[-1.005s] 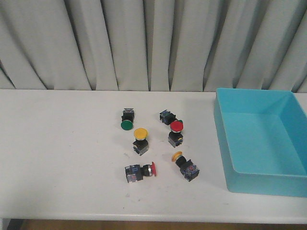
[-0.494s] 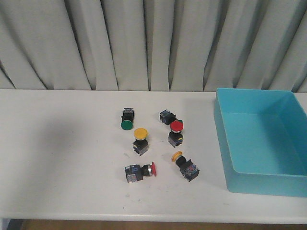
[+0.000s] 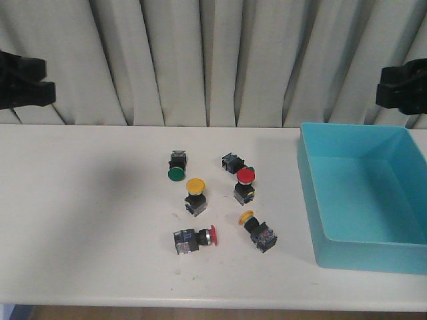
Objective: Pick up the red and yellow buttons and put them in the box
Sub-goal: 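Reach the left gripper down over the red-capped button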
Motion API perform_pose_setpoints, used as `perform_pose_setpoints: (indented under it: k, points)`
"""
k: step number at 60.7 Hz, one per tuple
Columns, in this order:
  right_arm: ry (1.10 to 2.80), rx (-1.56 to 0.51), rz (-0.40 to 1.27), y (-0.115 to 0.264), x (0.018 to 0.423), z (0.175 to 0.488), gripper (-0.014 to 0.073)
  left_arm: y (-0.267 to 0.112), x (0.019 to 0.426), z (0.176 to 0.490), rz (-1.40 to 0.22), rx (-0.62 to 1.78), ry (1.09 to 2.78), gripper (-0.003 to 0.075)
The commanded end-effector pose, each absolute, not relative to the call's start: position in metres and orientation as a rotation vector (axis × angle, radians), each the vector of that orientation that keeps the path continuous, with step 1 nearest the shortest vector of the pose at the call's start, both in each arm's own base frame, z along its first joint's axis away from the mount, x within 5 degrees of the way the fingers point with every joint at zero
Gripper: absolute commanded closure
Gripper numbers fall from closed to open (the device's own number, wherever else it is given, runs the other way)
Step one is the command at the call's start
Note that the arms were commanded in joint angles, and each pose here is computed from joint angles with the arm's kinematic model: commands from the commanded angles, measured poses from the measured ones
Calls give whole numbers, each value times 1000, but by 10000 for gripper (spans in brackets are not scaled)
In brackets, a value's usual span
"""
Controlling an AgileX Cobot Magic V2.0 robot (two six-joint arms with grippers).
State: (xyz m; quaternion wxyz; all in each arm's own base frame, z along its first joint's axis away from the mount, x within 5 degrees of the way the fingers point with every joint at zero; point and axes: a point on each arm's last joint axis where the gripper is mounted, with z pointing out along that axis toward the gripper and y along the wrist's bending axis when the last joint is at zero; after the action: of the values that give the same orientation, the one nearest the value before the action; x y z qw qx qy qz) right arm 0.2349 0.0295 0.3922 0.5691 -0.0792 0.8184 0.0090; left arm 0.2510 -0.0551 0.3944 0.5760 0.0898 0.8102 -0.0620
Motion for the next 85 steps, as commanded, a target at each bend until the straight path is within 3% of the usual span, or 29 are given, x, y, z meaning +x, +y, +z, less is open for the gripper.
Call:
perform_pose_setpoints:
  k: [1,7,14,25,39,54,63,85]
  points:
    - [1823,-204,4,30,239,408,-5,-68,256,411,-188,241,1858,253]
    - [1852,-177,42,32,242,404,-102,-81,266,401,-211,281,1942,103]
    - [1901,-168,62,33,241,399,-113,-96,276,385,-284,279,2000,31]
    - [2006,-159,95,34,237,391,-79,-132,298,381,-414,323,2034,57]
    - [2068,-159,106,34,234,386,-43,-212,348,386,-595,516,2073,132]
    - [2131,-174,95,34,231,381,-25,-292,391,355,-613,751,2110,145]
    - [2132,-175,93,33,231,381,-18,-315,408,325,-627,746,2130,145]
    - [2098,-161,98,34,236,352,-9,-323,433,257,-491,769,2219,145]
